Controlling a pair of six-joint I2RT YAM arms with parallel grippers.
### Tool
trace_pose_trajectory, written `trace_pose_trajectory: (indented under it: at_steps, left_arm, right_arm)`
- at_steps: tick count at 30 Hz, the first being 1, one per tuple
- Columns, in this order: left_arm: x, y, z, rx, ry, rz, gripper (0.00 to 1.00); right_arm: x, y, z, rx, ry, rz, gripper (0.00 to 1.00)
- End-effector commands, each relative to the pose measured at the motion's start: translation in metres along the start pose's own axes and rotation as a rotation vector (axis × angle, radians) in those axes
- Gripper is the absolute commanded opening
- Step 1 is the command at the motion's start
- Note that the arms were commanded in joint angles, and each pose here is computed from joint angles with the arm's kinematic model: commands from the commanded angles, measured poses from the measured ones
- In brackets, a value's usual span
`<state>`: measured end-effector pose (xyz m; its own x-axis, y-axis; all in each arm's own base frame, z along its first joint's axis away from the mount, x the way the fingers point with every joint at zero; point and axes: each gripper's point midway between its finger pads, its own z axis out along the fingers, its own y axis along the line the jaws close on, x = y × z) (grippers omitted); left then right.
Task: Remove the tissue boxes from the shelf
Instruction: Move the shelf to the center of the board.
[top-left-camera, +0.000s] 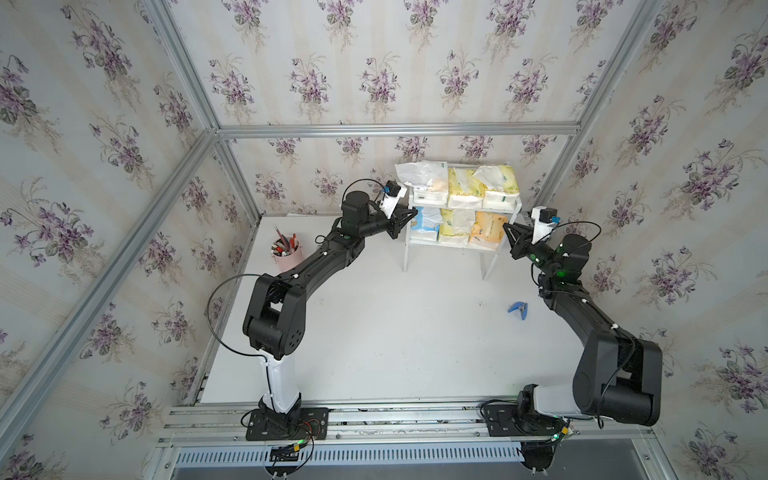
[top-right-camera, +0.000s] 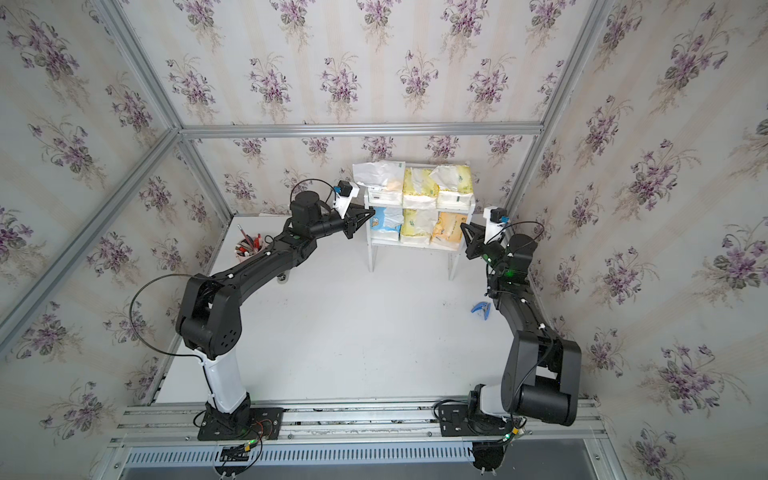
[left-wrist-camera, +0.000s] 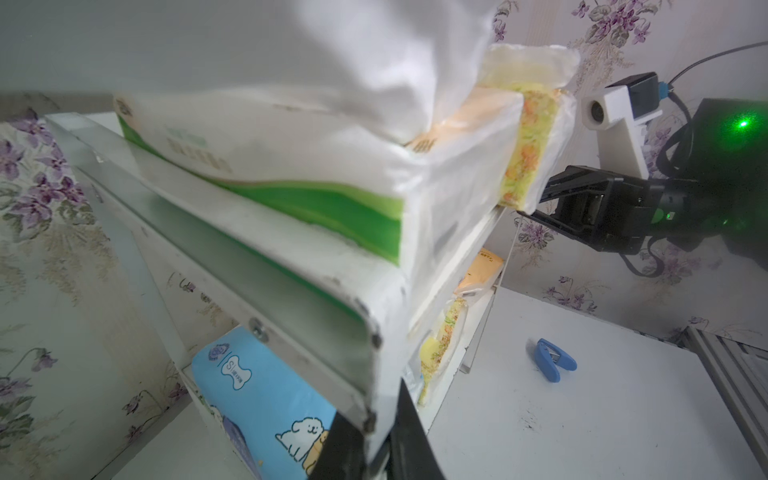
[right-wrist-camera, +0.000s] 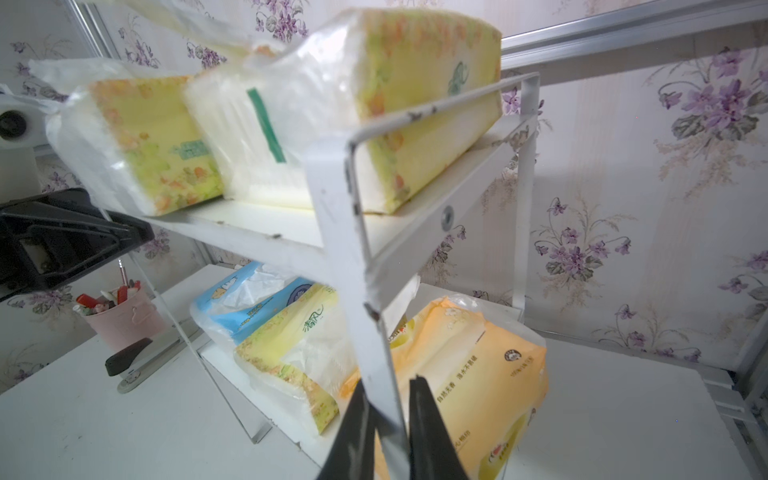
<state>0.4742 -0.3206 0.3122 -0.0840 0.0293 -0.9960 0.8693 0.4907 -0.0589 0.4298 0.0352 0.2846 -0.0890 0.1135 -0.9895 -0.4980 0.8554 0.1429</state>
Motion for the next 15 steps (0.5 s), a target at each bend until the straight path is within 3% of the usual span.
trace_pose_trajectory:
  at_steps: [1,15]
  left_arm:
    - [-0.018,-0.012,-0.015,0.003,-0.043,0.012,0.02]
    - [0.011,0.003,-0.117,-0.316,0.05,-0.021,0.03]
  right_arm:
    - [0.007,0.018,0.004,-0.046,0.046,0.042,0.12]
    - [0.039,0.1,0.045,-0.207,0.121,0.016,0.12]
